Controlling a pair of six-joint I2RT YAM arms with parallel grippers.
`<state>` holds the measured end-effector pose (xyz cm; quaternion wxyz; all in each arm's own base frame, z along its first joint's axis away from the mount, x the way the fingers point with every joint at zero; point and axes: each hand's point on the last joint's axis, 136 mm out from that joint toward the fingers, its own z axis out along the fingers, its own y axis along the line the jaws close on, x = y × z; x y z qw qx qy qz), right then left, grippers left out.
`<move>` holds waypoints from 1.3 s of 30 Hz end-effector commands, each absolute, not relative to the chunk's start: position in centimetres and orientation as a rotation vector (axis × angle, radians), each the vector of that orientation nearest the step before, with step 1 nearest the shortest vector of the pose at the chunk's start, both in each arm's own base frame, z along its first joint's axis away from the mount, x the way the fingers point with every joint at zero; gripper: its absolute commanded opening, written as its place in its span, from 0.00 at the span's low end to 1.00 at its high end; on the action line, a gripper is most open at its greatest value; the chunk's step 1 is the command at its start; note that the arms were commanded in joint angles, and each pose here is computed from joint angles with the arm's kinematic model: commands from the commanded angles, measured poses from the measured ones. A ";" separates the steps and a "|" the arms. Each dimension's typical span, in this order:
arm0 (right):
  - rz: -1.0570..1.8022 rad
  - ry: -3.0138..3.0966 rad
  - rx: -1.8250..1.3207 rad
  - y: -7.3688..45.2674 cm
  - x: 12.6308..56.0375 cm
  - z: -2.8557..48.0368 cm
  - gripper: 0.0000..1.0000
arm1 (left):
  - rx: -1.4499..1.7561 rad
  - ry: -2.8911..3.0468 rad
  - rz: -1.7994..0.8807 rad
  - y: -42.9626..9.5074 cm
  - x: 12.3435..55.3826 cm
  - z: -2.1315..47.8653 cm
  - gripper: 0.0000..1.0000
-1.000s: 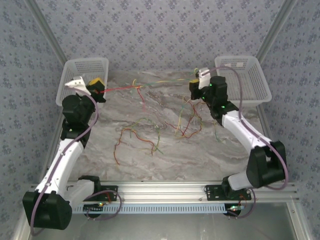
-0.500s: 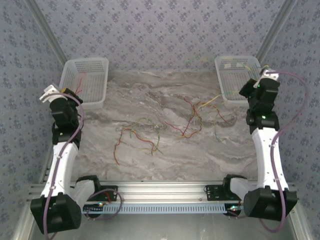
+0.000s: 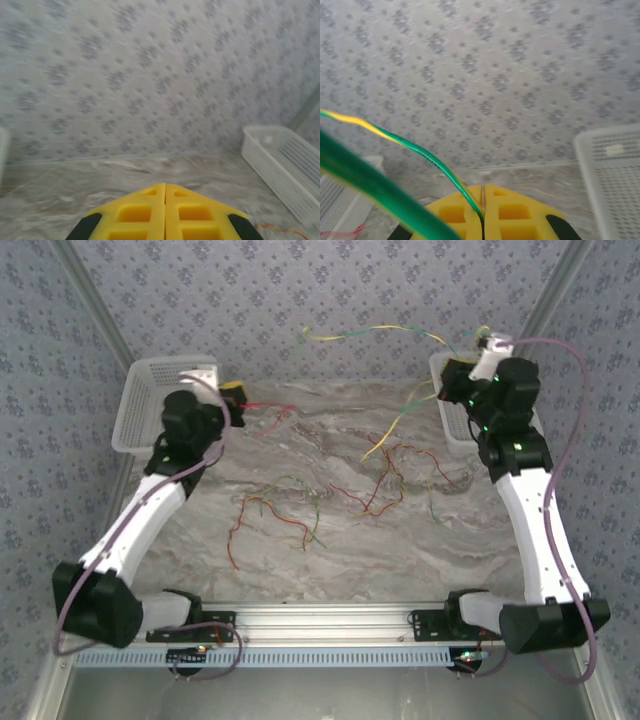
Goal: Untangle the cables
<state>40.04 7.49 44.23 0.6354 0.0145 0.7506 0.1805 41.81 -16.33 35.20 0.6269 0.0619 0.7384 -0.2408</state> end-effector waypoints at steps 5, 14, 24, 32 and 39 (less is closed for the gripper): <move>0.505 1.658 -0.057 13.2 43.6 48.0 0.00 | 0.344 1.709 -0.728 -26.4 47.1 31.3 0.00; 0.504 1.648 0.100 10.4 42.8 47.6 0.00 | 0.444 1.703 -0.706 -34.1 51.2 29.5 0.15; 0.524 1.731 0.101 10.7 41.9 43.7 0.00 | 0.195 1.660 -0.448 -26.5 49.5 30.0 0.99; 0.549 1.792 -0.009 14.0 43.5 40.6 0.00 | 0.199 1.592 -0.369 -17.9 42.4 32.8 0.99; 0.517 1.851 -0.043 16.5 44.5 37.7 0.00 | 0.636 2.096 -0.218 -21.9 44.5 24.7 0.88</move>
